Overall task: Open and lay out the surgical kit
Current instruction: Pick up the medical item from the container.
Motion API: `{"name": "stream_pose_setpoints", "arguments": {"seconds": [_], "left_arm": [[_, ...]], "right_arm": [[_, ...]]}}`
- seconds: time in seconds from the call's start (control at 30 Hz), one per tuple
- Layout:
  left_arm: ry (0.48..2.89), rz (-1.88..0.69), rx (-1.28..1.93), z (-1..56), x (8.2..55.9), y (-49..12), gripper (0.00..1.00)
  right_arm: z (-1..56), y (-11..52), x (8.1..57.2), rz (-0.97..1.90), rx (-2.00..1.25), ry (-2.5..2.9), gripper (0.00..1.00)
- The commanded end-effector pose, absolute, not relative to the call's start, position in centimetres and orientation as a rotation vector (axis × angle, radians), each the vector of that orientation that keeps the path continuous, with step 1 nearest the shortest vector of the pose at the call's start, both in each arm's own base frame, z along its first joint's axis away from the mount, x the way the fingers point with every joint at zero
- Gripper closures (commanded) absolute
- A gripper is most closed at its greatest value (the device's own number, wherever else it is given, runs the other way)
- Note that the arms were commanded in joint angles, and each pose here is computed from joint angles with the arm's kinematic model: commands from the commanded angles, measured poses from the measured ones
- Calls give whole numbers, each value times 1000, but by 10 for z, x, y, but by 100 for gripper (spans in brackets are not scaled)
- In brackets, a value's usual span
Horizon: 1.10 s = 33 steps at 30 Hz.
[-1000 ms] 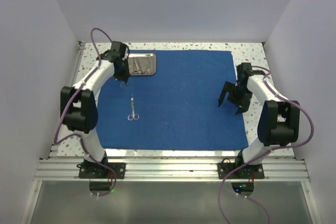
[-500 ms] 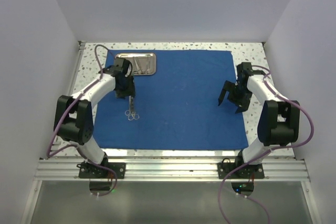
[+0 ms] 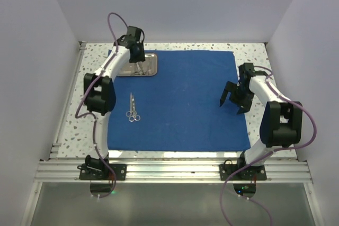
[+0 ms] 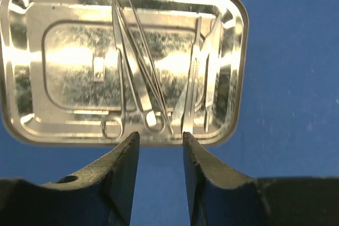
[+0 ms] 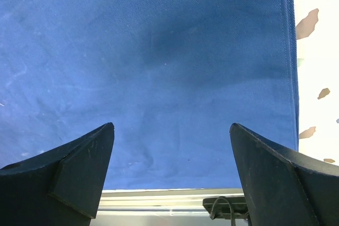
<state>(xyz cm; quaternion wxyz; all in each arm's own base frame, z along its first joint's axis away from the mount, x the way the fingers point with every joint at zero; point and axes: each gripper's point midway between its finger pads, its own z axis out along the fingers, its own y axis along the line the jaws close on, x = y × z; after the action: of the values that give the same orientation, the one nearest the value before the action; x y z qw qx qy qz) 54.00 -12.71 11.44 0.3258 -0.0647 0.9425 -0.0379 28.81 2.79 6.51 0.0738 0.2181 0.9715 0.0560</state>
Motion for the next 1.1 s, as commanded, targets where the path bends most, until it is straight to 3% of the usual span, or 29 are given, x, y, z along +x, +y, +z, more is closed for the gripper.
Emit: {"name": "stream_pose_setpoints", "arguments": {"seconds": [0.0,0.27,1.07], "left_arm": [[2474,-4,-182,106,557,-118,60],[2435,69,-209,94,577,-105,71],[2553,92,-220,30,565,-72,74]], "right_arm": [[79,33,289,210,618,2886,5],[80,29,284,181,618,2891,5],[78,26,290,143,650,2900,5]]}}
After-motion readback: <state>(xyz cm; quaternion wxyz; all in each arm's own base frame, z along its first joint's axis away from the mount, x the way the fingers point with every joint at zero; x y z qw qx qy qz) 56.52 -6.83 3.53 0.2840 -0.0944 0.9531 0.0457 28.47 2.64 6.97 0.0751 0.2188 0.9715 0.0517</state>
